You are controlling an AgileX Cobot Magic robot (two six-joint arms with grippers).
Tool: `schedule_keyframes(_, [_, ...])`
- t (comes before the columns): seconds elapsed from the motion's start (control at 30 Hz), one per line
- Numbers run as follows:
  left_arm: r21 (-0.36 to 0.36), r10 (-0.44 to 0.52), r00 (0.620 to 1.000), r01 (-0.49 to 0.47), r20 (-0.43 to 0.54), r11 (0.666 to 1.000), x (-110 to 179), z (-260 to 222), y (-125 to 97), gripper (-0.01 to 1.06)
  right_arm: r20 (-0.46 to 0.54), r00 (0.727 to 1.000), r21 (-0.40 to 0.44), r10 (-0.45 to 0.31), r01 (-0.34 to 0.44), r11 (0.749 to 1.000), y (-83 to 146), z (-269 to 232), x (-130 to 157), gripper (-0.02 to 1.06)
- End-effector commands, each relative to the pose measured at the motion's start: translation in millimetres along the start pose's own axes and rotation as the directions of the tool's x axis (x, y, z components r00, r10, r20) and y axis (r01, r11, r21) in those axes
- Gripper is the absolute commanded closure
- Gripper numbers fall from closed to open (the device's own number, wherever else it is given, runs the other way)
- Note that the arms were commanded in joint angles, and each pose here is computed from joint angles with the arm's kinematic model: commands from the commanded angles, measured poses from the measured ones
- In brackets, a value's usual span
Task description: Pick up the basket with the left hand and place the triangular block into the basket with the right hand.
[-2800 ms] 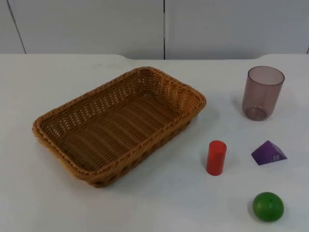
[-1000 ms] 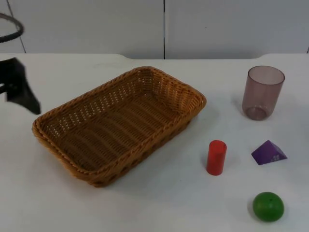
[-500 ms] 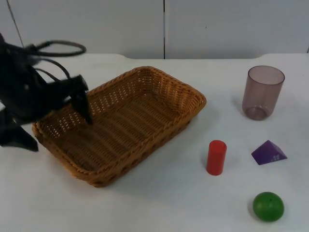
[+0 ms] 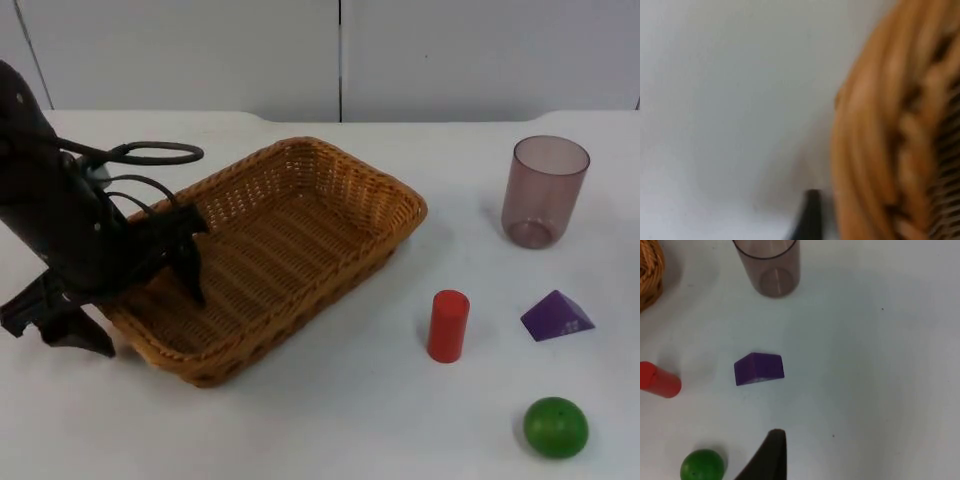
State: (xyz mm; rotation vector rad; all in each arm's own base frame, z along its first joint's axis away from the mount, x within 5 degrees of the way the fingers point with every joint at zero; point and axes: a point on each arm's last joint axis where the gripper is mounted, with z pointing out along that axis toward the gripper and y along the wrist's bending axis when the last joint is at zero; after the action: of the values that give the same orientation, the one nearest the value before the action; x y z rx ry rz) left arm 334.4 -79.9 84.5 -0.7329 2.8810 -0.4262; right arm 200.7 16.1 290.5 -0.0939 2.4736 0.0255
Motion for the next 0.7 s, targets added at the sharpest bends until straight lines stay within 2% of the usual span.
schedule_keyframes(0.0, [0.003, -0.034, 0.999, 0.034, -0.009, 0.999, 1.4, 2.2, -1.6, 0.42, 0.019, 1.0, 0.009, -0.01, 0.009, 1.0, -1.8, -1.9, -2.7, -0.01])
schedule_keyframes(0.13, [0.005, -0.079, 0.997, 0.079, 0.003, 0.997, 1.1, 3.4, -0.5, 0.82, 0.047, 0.999, 0.008, -0.011, 0.011, 1.0, -1.7, -2.0, -5.3, -0.01])
schedule_keyframes(0.17, [0.005, -0.079, 0.997, 0.079, 0.003, 0.997, 1.1, 3.4, -0.5, 0.82, 0.047, 0.999, 0.008, -0.011, 0.011, 1.0, -1.7, -2.0, -5.3, -0.01])
schedule_keyframes(0.23, [0.011, -0.108, 0.994, 0.107, 0.022, 0.994, -2.0, 3.0, 0.7, 1.03, 0.052, 0.999, 0.008, -0.011, 0.011, 1.0, -1.7, -2.0, -5.7, -0.01])
schedule_keyframes(0.5, [0.035, -0.212, 0.976, 0.21, 0.055, 0.977, -7.3, -1.6, 0.9, 1.05, 0.061, 0.998, 0.008, -0.011, 0.011, 1.0, -1.7, -2.1, -6.6, -0.01])
schedule_keyframes(0.67, [0.053, -0.188, 0.98, 0.185, 0.061, 0.981, -15.4, -28.0, 6.5, 1.05, 0.055, 0.998, 0.008, -0.011, 0.011, 1.0, -1.7, -2.0, -6.0, -0.01])
